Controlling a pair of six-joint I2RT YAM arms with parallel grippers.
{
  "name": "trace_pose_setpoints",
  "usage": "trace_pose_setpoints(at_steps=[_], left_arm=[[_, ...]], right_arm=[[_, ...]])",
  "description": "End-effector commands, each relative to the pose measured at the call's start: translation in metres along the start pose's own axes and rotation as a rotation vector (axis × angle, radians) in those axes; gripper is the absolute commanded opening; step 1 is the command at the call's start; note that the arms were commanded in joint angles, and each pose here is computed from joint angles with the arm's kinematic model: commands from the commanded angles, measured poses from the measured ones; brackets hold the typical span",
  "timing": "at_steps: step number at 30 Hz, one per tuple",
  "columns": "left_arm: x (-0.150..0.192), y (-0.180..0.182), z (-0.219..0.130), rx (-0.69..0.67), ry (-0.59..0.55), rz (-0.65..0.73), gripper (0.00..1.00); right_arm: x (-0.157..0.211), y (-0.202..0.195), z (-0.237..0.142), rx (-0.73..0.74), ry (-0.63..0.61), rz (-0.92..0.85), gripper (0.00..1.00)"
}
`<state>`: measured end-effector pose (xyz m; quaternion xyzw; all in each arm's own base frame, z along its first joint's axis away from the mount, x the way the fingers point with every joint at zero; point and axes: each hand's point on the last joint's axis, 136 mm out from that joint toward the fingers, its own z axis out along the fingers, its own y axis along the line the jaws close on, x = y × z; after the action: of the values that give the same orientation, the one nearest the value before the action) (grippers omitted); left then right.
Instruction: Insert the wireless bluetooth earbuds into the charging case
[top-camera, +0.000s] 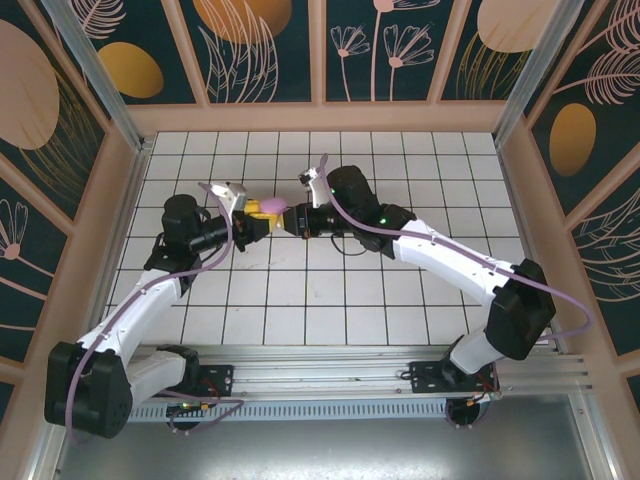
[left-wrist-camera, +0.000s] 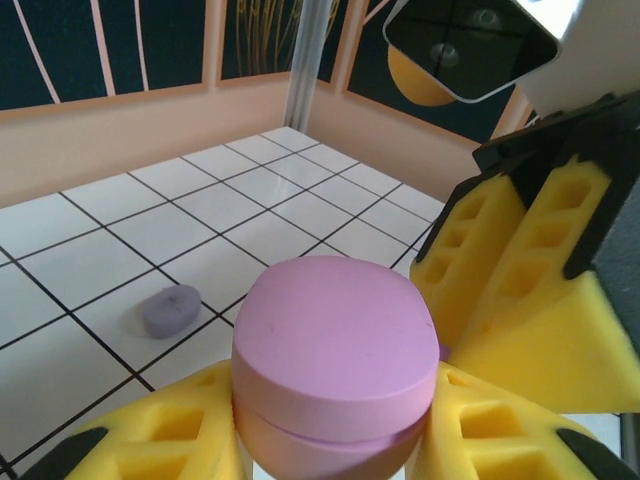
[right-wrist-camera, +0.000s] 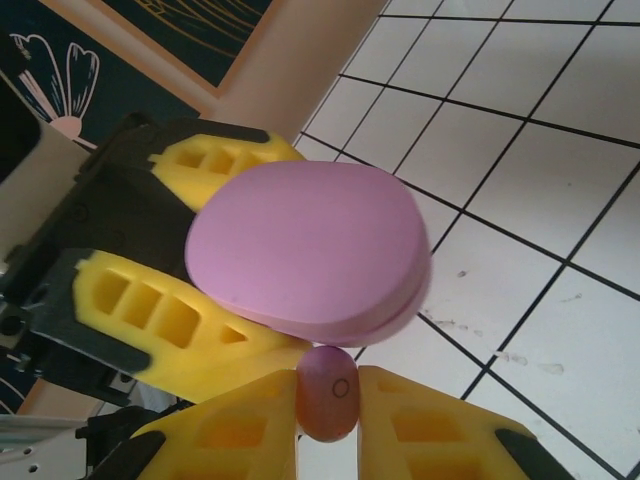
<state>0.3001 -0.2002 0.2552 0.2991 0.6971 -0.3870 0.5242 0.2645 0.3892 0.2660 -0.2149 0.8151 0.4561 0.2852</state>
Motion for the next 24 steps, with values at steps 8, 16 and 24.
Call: trace_pose_setpoints(at_steps=[8, 16, 24], left_arm=[[0.008, -0.006, 0.005, 0.030, 0.027, 0.071, 0.00], [0.010, -0.011, 0.005, 0.041, 0.036, 0.099, 0.00], [0.009, -0.017, 0.006, 0.059, 0.033, 0.105, 0.00]], right_arm=[[-0.020, 0.004, -0.003, -0.013, -0.023, -0.022, 0.18], [-0.035, -0.010, -0.010, 0.009, -0.048, 0.007, 0.18], [-0.038, -0.010, -0.009, 0.009, -0.050, 0.003, 0.18]])
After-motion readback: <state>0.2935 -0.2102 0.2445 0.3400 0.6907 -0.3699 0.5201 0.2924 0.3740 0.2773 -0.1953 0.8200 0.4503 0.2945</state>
